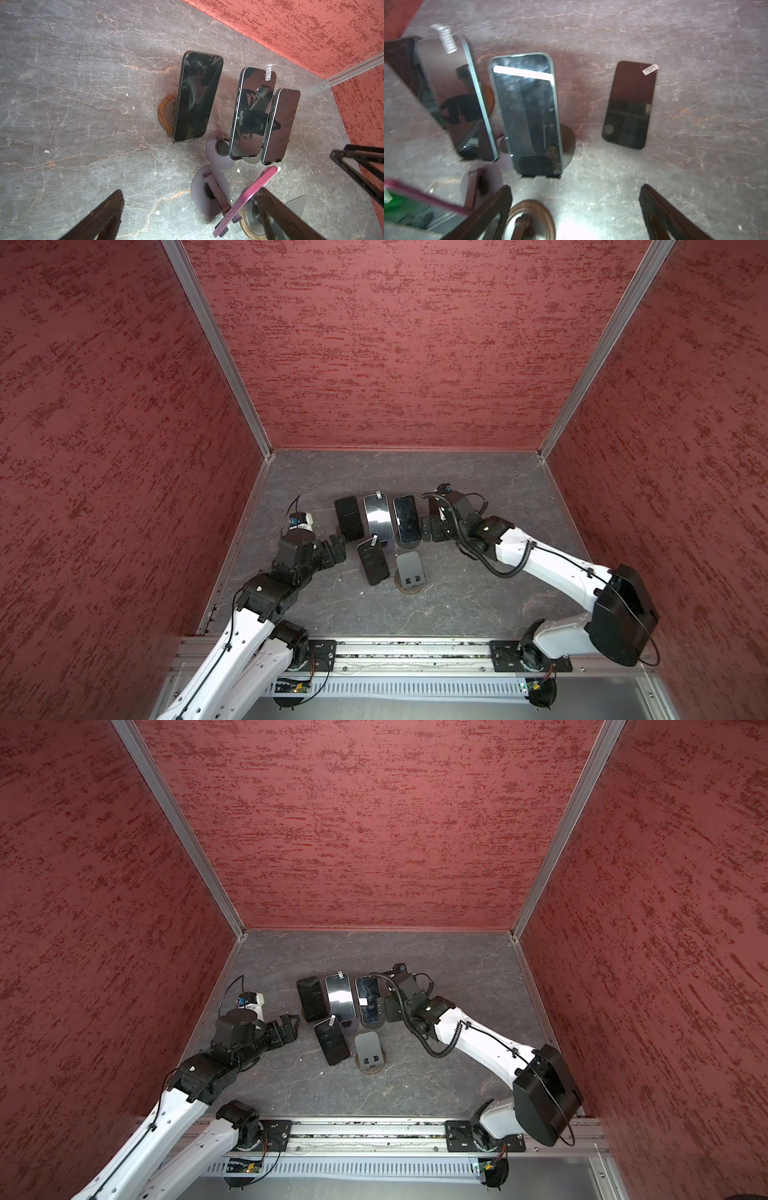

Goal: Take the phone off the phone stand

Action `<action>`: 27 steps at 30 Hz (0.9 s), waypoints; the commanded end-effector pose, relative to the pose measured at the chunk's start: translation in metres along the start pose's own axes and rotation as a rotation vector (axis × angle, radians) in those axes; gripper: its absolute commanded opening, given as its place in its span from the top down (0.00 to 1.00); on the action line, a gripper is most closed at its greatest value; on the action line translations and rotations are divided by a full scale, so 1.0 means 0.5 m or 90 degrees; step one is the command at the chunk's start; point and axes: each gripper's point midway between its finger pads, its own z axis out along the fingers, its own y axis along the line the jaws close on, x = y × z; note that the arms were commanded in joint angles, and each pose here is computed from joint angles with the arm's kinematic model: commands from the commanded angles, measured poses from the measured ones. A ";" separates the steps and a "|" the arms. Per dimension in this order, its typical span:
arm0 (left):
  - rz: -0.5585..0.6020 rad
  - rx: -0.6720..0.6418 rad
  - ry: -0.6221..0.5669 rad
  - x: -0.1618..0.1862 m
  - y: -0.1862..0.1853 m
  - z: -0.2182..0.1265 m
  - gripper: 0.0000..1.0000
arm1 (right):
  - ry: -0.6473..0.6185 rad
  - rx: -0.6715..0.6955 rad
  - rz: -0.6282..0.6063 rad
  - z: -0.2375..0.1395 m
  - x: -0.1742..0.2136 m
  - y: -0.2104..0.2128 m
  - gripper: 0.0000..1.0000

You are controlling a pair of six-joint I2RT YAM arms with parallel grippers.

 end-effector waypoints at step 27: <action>-0.025 0.054 0.005 0.008 -0.024 -0.012 0.00 | 0.076 0.080 -0.069 0.026 0.182 0.154 0.02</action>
